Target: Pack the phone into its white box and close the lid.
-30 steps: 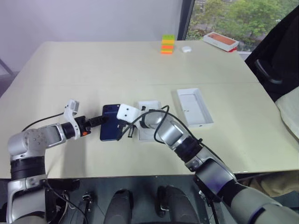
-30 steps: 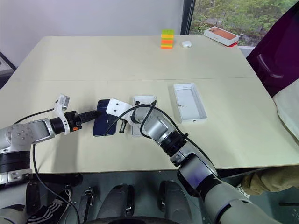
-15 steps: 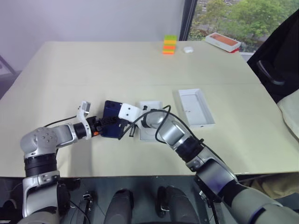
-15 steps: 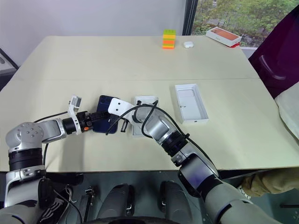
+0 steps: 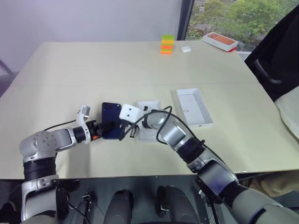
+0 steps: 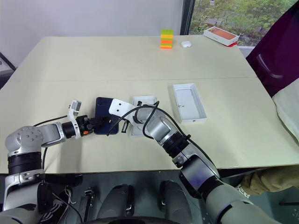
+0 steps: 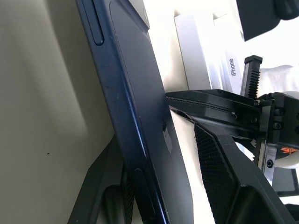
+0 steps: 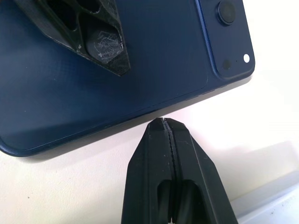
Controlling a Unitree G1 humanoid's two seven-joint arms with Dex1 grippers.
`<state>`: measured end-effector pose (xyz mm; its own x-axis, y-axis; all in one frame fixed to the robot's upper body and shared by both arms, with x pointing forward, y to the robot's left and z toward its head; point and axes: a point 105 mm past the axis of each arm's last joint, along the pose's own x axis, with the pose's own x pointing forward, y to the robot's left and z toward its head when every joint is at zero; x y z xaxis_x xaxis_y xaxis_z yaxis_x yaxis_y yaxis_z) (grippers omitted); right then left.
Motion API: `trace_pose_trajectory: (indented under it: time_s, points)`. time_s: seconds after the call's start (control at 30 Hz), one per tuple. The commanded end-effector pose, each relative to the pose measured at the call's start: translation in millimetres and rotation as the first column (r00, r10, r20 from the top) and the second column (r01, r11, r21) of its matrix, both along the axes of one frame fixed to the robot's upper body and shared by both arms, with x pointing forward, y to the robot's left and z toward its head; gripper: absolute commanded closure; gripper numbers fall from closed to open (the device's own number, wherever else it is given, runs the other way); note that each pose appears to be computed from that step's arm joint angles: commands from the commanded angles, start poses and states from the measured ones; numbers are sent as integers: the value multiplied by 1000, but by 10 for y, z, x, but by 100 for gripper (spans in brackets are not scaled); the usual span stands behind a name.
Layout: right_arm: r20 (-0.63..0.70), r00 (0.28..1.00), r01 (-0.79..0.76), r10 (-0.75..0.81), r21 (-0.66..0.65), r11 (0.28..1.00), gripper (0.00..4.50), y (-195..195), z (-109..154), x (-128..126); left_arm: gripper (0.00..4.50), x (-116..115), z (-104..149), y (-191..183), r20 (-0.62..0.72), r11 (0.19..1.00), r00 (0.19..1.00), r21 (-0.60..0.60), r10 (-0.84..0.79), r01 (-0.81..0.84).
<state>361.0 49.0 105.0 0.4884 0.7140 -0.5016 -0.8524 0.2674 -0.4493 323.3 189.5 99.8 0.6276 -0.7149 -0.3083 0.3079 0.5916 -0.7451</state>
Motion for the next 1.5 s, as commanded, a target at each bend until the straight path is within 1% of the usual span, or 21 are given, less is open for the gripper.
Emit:
trace_pose_trajectory:
  time_s: [0.03, 0.1, 0.4, 0.43, 0.47, 0.5, 0.53, 0.6, 0.63, 0.67, 0.7, 0.77, 0.8, 0.9, 0.97, 1.0, 1.13, 1.27, 1.33, 1.4, 1.5]
  points:
    - [22, 1000, -8, 8, -3, 1000, 450, -6, 29, -18, 333, -78, -141, -17, -64, 1000, 998, -22, -4, 2]
    - [25, 1000, -12, 12, -2, 1000, 450, -8, 36, -27, 422, -89, -158, -18, -65, 1000, 998, -21, -2, 1]
    - [43, 999, -8, 4, 98, 995, 450, -37, 267, -9, 422, -153, -168, 53, -81, 998, 997, -67, 13, -18]
    - [31, 999, -16, 12, 152, 988, 450, -23, 348, -29, 422, -140, -152, 71, -81, 995, 996, -89, 26, -34]
    - [5, 1000, -25, 25, 241, 970, 450, -5, 472, -61, 422, -133, -114, 86, -73, 992, 997, -115, 33, -41]
    - [-12, 999, -31, 36, 301, 953, 450, 3, 559, -85, 422, -130, -86, 97, -68, 990, 997, -134, 37, -45]
    - [-56, 997, -24, 49, 376, 927, 450, 4, 654, -110, 422, -122, -57, 114, -56, 988, 997, -145, 44, -52]
    - [-115, 990, -21, 85, 468, 883, 450, -15, 783, -164, 422, -103, -16, 150, -41, 985, 997, -155, 65, -70]
    - [-149, 983, -6, 102, 535, 845, 450, -57, 884, -176, 422, -81, 21, 173, -23, 984, 997, -155, 79, -82]
    - [-182, 977, 15, 109, 572, 820, 425, -105, 936, -173, 427, -78, 59, 177, -11, 984, 997, -159, 78, -78]
    - [-155, 981, -7, 120, 582, 813, 395, -155, 981, -189, 428, -79, 107, 172, 0, 983, 997, -169, 72, -71]
    - [-102, 986, -50, 129, 562, 826, 322, -272, 999, -227, 428, -77, 230, 157, 23, 977, 998, -206, 61, -55]
    - [-92, 986, -64, 141, 571, 818, 265, -335, 1023, -249, 428, -77, 265, 152, 29, 975, 998, -217, 61, -53]
    - [-48, 988, -97, 148, 550, 829, 120, -555, 1009, -288, 428, -104, 281, 103, 7, 969, 999, -245, 47, -43]
    - [-17, 989, -113, 145, 537, 836, 13, -683, 998, -306, 428, -110, 303, 57, 4, 965, 999, -260, 38, -35]
    - [9, 990, -122, 138, 525, 843, 5, -770, 992, -314, 428, -104, 315, 22, 1, 962, 999, -270, 35, -33]
    - [58, 986, -162, 154, 488, 858, 5, -1106, 923, -413, 428, -106, 459, -186, 39, 952, 999, -305, -19, 30]
    - [107, 985, -168, 133, 461, 871, 5, -1374, 878, -453, 428, -35, 571, -283, 57, 943, 998, -331, -20, 38]
    - [118, 987, -147, 106, 427, 892, 5, -1622, 808, -476, 428, -29, 611, -457, 70, 937, 995, -338, -64, 84]
    - [112, 989, -133, 95, 401, 906, 5, -1803, 767, -513, 428, -20, 584, -631, 50, 934, 993, -338, -105, 115]
    - [115, 989, -127, 90, 376, 918, 5, -1908, 735, -536, 428, -1, 576, -780, 35, 932, 992, -340, -120, 125]
